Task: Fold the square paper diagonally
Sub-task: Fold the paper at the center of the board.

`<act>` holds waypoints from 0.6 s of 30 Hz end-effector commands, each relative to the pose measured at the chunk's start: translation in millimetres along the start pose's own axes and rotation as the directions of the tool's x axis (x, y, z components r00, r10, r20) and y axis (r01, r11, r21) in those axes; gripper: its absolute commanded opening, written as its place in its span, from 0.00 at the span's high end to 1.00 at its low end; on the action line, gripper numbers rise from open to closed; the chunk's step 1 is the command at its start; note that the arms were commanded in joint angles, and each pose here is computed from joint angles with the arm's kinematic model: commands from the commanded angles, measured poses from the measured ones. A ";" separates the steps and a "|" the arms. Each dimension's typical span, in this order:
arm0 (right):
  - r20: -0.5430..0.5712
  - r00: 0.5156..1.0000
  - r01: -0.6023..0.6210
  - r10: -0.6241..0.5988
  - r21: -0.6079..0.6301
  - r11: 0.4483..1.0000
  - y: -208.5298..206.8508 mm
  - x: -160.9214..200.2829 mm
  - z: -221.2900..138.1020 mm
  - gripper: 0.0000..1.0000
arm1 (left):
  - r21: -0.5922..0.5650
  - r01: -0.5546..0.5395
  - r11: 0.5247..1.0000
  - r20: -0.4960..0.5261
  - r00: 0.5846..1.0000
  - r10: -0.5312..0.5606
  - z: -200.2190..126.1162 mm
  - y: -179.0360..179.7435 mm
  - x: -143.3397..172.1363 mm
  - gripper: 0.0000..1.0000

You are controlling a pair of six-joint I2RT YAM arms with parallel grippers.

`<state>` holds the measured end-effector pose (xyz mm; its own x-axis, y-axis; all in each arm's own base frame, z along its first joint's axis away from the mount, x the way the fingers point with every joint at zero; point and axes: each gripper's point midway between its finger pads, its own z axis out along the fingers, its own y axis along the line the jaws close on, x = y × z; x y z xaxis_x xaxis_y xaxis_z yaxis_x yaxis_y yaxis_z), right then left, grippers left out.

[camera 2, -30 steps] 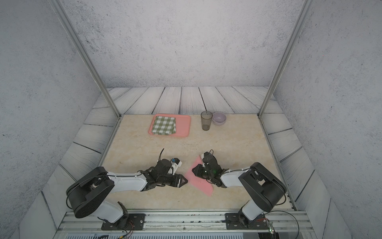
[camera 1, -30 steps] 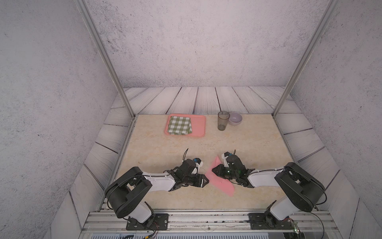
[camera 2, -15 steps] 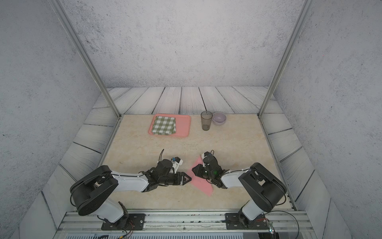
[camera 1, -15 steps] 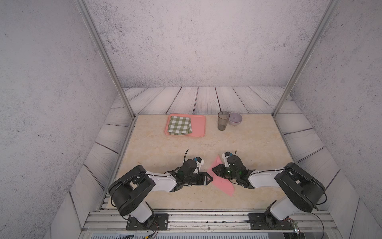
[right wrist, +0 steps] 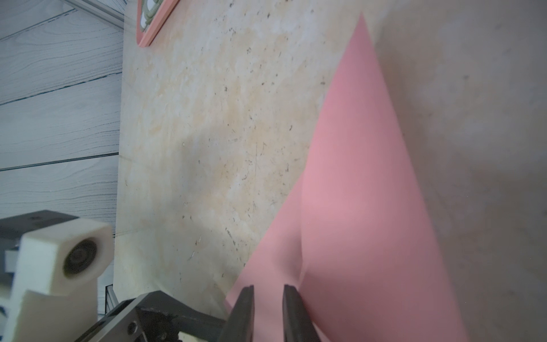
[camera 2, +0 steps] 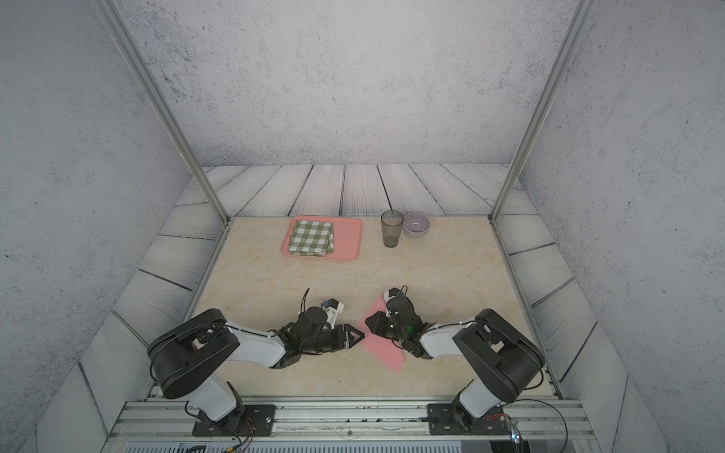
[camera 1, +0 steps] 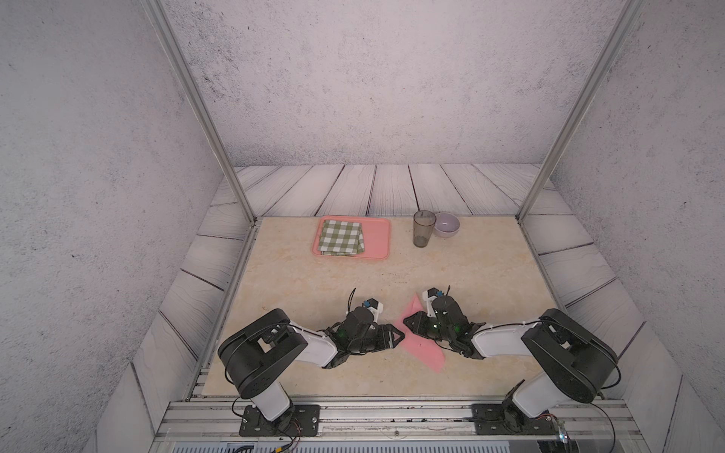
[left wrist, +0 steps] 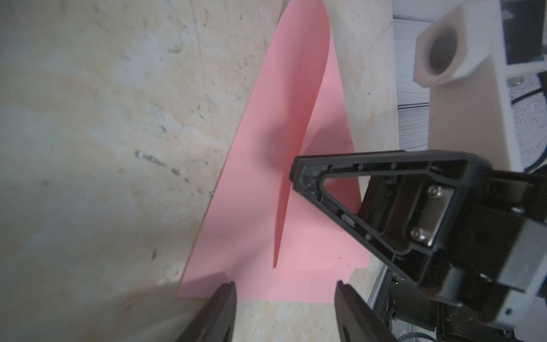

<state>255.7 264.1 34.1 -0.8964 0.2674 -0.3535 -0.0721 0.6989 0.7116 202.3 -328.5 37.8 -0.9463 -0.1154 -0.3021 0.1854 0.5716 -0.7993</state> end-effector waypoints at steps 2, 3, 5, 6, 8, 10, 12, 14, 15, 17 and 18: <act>0.038 0.999 0.015 -0.014 -0.017 1.000 8.2 -7.8 -7.4 0.78 | 0.035 0.026 0.999 -0.002 1.000 -0.026 7.8 -1.5 3.5 0.40; 0.038 0.999 0.019 -0.018 -0.018 1.000 9.3 -8.7 -7.7 0.78 | 0.048 0.031 0.998 -0.003 1.000 -0.031 9.2 -3.6 3.1 0.40; 0.038 0.999 0.028 -0.027 -0.021 0.999 12.5 -10.1 -8.4 0.78 | 0.064 0.037 0.997 -0.007 0.999 -0.036 11.4 -7.1 3.5 0.40; 0.038 0.999 0.029 -0.028 -0.020 0.999 12.5 -10.6 -8.7 0.78 | 0.066 0.038 0.997 -0.008 0.999 -0.038 12.5 -8.3 3.4 0.40; 0.043 0.999 0.031 -0.030 -0.021 0.999 13.5 -11.9 -9.9 0.78 | 0.061 0.038 0.997 -0.010 0.999 -0.038 13.7 -8.2 4.0 0.40; 0.049 0.998 0.033 -0.032 -0.022 0.999 14.0 -13.1 -11.3 0.78 | 0.055 0.038 0.998 -0.002 0.999 -0.038 13.8 -7.7 2.8 0.40; 0.053 0.998 0.031 -0.030 -0.020 0.999 13.1 -13.2 -12.4 0.78 | 0.055 0.036 0.998 0.006 0.999 -0.037 13.2 -8.7 1.0 0.40; 0.058 0.998 0.031 -0.030 -0.022 0.999 13.6 -14.2 -13.2 0.78 | 0.052 0.035 0.998 0.008 0.999 -0.036 13.7 -10.0 -0.6 0.40; 0.060 0.998 0.032 -0.031 -0.025 0.999 14.5 -14.8 -13.5 0.78 | 0.054 0.033 0.998 0.006 0.999 -0.033 14.4 -11.4 -0.9 0.40; 0.063 0.998 0.031 -0.029 -0.028 0.999 15.1 -16.4 -14.0 0.78 | 0.063 0.029 0.998 0.011 0.999 -0.030 14.9 -15.4 -3.3 0.42; 0.065 0.997 0.034 -0.032 -0.033 0.999 16.8 -17.2 -14.5 0.78 | 0.063 0.028 0.998 0.016 0.999 -0.029 14.5 -16.0 -4.8 0.42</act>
<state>258.3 263.5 51.0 -0.8804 0.2754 -0.3860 -0.1016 0.6855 0.7209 204.5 -344.1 40.6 -0.9504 -0.1411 -0.2773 0.1682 0.5171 -0.8393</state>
